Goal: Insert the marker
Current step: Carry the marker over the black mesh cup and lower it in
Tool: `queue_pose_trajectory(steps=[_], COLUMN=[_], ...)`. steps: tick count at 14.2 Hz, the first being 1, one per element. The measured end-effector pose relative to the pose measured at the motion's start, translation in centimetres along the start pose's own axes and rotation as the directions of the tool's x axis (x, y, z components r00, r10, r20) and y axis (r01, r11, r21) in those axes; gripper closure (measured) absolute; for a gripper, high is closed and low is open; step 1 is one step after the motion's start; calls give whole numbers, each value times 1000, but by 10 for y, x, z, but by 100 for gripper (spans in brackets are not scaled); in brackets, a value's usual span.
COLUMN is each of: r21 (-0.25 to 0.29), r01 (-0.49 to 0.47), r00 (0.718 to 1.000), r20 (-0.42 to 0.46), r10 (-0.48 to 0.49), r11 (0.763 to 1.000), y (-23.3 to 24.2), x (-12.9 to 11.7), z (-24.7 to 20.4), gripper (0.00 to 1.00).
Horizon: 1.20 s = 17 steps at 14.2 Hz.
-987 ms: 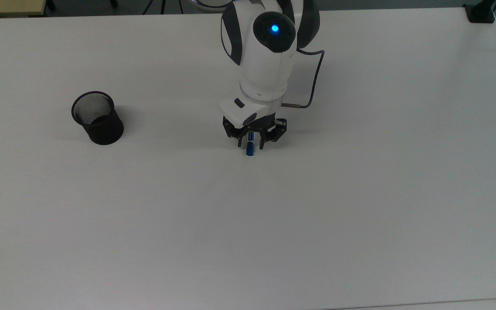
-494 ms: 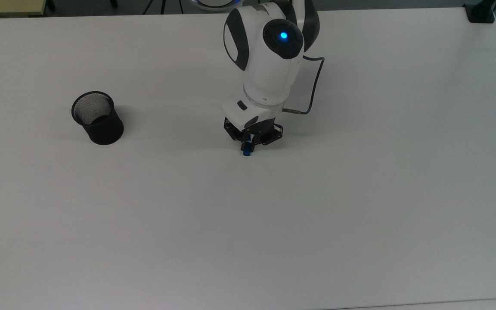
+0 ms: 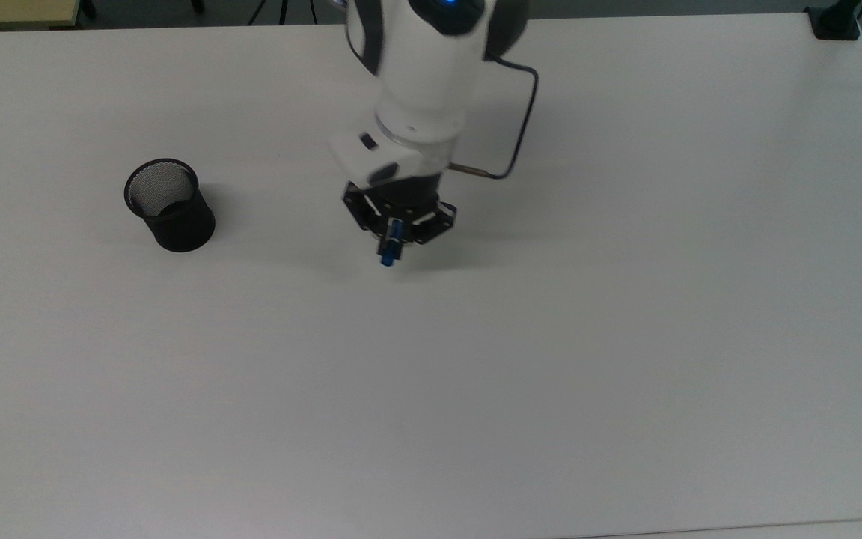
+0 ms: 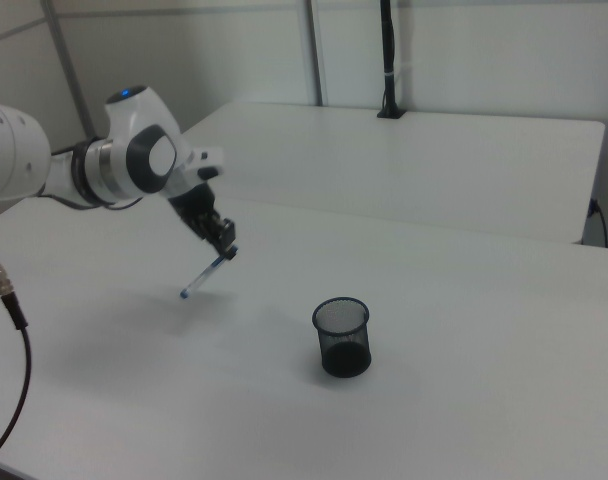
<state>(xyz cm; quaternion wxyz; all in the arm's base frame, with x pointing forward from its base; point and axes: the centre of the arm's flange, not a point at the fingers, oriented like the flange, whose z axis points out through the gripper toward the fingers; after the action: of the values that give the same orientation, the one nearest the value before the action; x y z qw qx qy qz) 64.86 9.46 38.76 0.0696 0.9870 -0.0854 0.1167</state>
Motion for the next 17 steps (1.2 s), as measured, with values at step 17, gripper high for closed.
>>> queue_pose_trajectory(steps=[17], r21=[0], r01=[-74], r00=[848], r20=[-527], r10=[63], r11=[997], y=[281], x=[-18], z=[-23], gripper=[82])
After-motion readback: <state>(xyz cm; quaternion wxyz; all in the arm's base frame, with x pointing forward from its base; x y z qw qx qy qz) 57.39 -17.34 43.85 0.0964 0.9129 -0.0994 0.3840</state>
